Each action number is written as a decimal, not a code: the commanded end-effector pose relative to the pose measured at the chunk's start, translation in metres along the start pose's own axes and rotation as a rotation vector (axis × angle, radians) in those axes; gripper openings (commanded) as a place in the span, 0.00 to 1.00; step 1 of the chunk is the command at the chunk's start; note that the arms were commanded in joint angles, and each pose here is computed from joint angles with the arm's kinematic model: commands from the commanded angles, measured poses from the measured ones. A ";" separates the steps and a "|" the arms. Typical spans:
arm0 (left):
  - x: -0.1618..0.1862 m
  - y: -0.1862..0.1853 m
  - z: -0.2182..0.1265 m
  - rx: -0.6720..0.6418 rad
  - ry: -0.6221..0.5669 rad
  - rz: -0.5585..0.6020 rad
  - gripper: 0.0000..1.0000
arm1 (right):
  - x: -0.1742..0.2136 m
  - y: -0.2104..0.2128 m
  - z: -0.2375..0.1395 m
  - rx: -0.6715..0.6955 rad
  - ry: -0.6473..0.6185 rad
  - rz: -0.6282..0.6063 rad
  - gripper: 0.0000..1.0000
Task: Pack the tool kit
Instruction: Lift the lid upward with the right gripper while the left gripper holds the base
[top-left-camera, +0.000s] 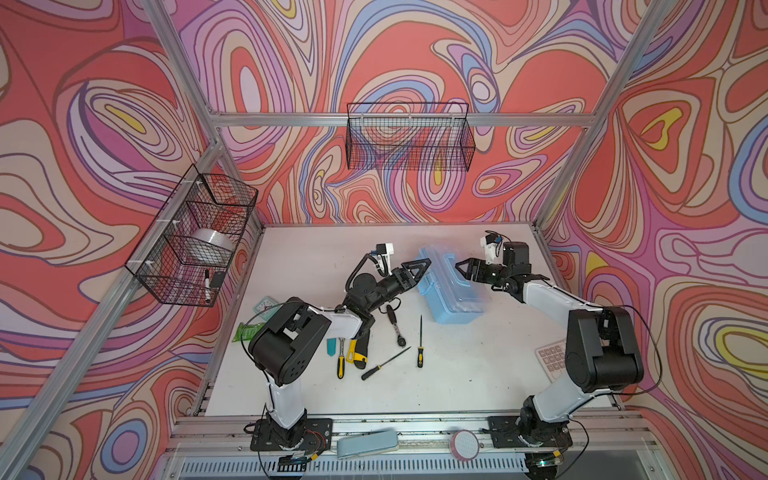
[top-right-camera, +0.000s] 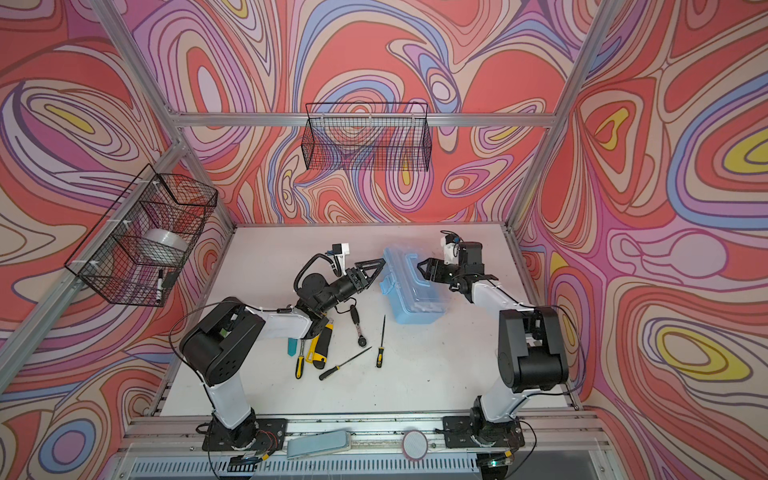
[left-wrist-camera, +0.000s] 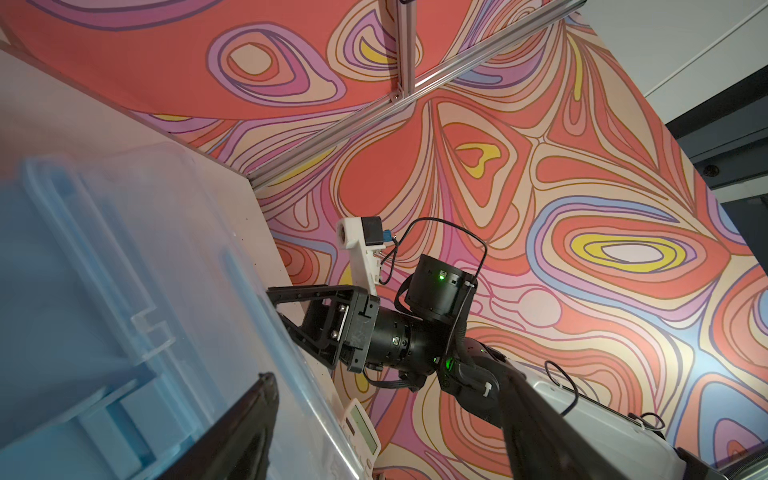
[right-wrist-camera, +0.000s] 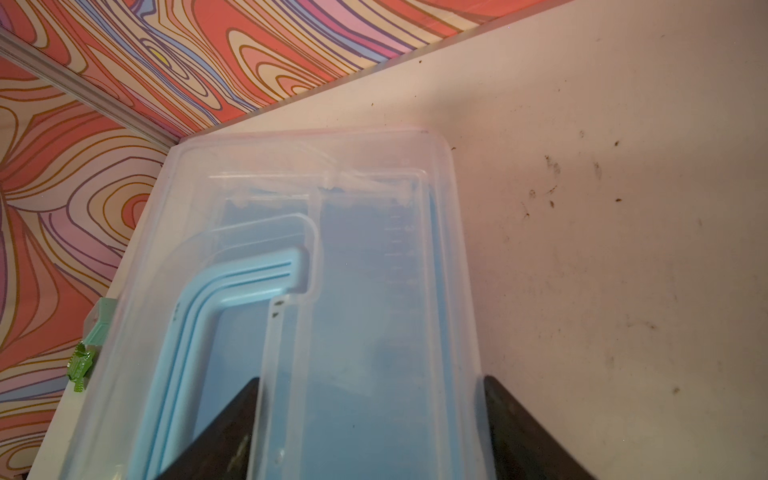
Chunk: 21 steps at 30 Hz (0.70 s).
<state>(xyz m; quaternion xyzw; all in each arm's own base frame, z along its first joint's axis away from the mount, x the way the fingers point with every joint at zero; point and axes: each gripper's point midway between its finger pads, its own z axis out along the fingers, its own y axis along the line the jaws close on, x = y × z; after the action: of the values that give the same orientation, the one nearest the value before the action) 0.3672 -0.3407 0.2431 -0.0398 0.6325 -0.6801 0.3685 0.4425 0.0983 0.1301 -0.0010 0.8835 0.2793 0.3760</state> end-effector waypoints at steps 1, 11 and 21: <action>-0.011 -0.011 -0.008 0.036 -0.041 0.005 0.85 | 0.088 -0.048 0.008 0.174 0.268 0.114 0.65; 0.000 0.020 -0.005 -0.023 -0.018 -0.075 0.85 | 0.073 -0.023 -0.001 0.083 0.232 0.138 0.65; 0.009 0.047 -0.009 -0.130 0.001 -0.110 0.86 | 0.063 -0.010 -0.004 0.026 0.199 0.172 0.65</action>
<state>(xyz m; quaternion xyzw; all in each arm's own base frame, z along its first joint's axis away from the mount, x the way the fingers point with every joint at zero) 0.3760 -0.3361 0.1897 -0.0985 0.6754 -0.6565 0.3211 0.4344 0.1009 0.1329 0.0117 0.8826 0.3000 0.3618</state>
